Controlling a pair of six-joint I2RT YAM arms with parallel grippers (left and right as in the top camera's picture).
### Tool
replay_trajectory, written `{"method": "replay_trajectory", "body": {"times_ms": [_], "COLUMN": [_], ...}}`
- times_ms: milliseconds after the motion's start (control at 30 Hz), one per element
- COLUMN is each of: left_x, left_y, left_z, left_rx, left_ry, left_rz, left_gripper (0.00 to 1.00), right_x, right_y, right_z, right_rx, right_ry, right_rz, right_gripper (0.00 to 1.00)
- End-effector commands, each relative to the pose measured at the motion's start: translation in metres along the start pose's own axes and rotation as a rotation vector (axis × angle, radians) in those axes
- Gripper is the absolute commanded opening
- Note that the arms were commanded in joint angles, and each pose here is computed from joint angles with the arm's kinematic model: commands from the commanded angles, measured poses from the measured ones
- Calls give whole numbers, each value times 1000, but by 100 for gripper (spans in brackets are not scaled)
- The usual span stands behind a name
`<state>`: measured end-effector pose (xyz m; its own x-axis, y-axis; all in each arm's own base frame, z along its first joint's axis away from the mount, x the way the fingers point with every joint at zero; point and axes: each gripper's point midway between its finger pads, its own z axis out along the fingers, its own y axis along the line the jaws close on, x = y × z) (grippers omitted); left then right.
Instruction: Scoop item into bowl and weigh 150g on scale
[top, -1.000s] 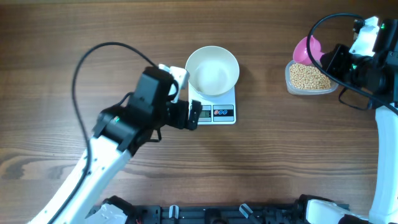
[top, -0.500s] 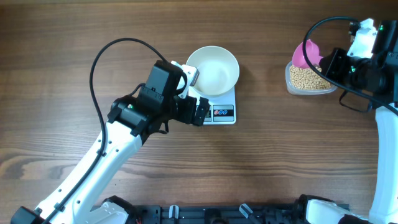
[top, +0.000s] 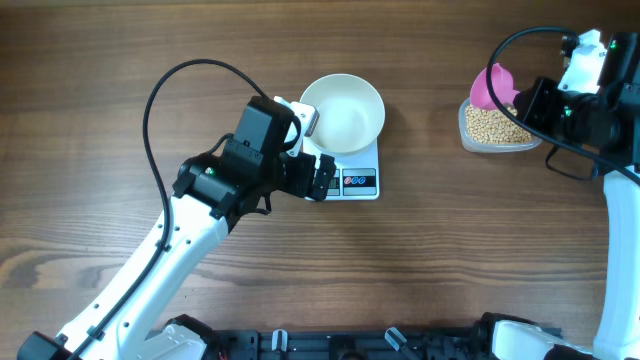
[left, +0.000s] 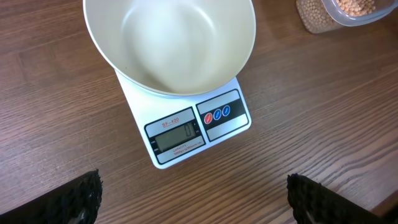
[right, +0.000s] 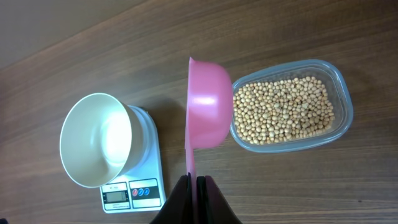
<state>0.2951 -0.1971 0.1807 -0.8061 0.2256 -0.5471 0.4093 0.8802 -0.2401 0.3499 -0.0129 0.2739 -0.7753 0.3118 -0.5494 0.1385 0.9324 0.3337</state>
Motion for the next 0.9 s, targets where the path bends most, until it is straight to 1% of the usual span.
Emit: {"method": "replay_trajectory", "body": {"times_ms": [0, 33, 167, 300, 500, 700, 733, 867], "left_x": [-8, -8, -8, -8, -8, -8, -8, -8], "left_y": [3, 3, 3, 3, 3, 3, 3, 3], "left_z": [-5, -5, -5, -5, -5, -5, -5, -5], "left_rx": [-12, -12, -12, -12, -12, -12, -12, -12], "left_ry": [-27, -27, -27, -27, -27, -27, -27, -27], "left_rz": [-8, -8, -8, -8, -8, -8, -8, -8], "left_gripper": [100, 100, 100, 100, 100, 100, 100, 100], "right_x": [-8, -9, -9, -9, -2, 0, -3, -9], "right_y": [-8, -13, -14, -16, -25, -54, -62, -71], "right_z": [-7, -7, -7, -5, 14, 12, 10, 19], "right_rx": [63, 92, 100, 104, 124, 287, 338, 375], "right_ry": [-36, -41, -33, -26, 34, 55, 48, 46], "right_rz": [-29, -33, -137, -160, -198, -192, -196, -284], "right_gripper": [4, 5, 4, 5, 4, 4, 4, 4]}}
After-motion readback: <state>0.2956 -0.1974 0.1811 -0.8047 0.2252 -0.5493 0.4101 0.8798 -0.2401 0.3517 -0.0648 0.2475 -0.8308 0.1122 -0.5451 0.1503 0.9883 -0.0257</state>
